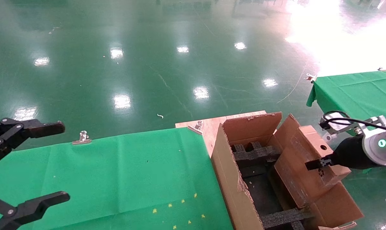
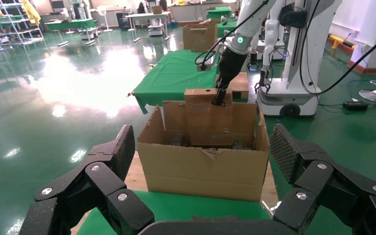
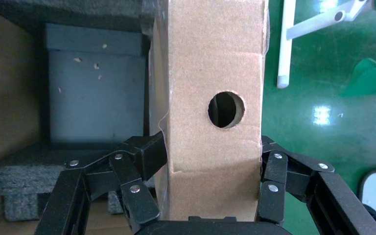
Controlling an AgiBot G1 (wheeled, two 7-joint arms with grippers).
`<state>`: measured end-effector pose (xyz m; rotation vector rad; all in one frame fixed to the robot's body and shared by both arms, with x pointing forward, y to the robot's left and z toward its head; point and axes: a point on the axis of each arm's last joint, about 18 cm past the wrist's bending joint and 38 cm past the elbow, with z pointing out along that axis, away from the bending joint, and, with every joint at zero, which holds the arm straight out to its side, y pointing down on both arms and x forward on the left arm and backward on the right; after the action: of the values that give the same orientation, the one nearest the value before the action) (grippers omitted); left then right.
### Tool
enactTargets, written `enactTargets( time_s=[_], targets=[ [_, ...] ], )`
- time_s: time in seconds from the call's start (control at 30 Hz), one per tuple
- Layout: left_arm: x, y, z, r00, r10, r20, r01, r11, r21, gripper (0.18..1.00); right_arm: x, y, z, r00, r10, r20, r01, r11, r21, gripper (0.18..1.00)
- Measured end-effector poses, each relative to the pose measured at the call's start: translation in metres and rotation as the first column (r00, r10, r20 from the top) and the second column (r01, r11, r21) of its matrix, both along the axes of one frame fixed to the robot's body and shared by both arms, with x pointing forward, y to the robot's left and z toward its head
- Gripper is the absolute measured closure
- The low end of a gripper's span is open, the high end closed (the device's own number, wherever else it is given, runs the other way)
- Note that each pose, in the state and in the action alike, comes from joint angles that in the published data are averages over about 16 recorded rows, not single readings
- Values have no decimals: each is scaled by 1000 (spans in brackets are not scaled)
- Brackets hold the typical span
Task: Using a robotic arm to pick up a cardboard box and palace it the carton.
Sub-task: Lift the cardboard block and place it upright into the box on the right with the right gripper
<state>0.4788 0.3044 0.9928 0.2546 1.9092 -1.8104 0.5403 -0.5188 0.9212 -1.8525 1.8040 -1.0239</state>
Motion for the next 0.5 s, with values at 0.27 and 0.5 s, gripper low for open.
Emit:
enactTargets(
  time_s=[0.27,0.5],
  targets=[
    [0,0,0,1000,0,0,0,1000,0,184,12,2,-11,1000,-26,13,26,999,-27,849],
    [0,0,0,1000,0,0,0,1000,0,184,25,1,-20,997,-60,54,63,997,-51,850]
  ],
)
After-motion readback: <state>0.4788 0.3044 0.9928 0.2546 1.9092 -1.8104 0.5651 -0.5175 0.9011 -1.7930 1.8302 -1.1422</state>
